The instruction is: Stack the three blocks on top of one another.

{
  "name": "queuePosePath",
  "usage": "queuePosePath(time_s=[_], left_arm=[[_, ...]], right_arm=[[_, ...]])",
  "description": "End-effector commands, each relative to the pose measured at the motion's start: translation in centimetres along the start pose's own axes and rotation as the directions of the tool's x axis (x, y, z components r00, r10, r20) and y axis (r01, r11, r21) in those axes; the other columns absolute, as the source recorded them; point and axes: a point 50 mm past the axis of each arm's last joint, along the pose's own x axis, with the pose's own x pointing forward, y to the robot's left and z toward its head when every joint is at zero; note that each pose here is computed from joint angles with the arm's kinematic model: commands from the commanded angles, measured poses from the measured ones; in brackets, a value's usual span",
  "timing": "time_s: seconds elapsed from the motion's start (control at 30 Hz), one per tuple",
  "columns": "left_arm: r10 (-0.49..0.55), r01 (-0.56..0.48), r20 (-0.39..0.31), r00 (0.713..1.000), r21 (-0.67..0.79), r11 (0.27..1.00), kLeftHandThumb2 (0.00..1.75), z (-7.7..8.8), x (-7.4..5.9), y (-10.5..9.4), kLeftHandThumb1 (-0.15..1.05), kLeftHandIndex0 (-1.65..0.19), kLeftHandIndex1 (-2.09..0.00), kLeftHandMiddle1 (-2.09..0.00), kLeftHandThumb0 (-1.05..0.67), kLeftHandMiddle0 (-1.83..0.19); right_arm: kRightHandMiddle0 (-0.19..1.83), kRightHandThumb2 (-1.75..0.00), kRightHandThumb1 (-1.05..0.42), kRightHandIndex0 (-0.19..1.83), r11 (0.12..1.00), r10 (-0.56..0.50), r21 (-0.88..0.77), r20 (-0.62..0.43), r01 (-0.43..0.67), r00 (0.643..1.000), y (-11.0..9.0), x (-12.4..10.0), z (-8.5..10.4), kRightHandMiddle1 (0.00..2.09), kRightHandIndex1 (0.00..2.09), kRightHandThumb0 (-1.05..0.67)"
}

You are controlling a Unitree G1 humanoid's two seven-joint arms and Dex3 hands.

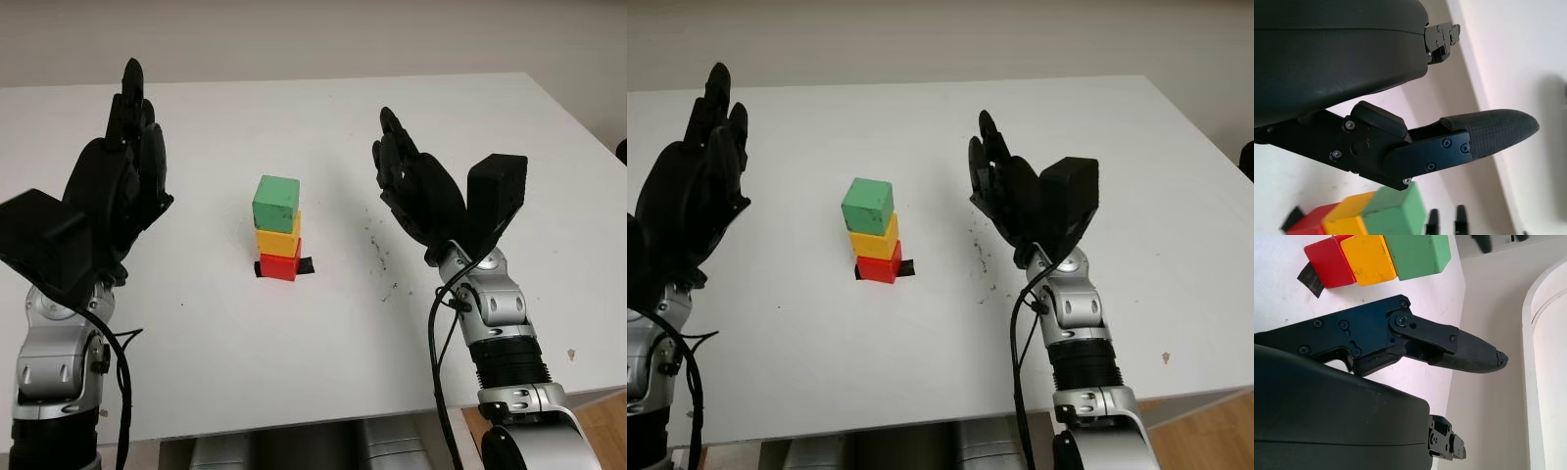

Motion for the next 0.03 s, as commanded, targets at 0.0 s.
queuePosePath(time_s=[0.0], left_arm=[[-0.017,0.018,-0.011,1.000,0.022,1.000,0.80,-0.45,-0.36,-0.39,1.05,0.19,0.00,0.00,-0.91,0.19]], right_arm=[[-0.19,-0.77,-1.05,-0.19,1.000,0.003,-0.007,0.021,-0.003,1.000,0.10,0.17,0.40,0.00,0.00,-0.77]])
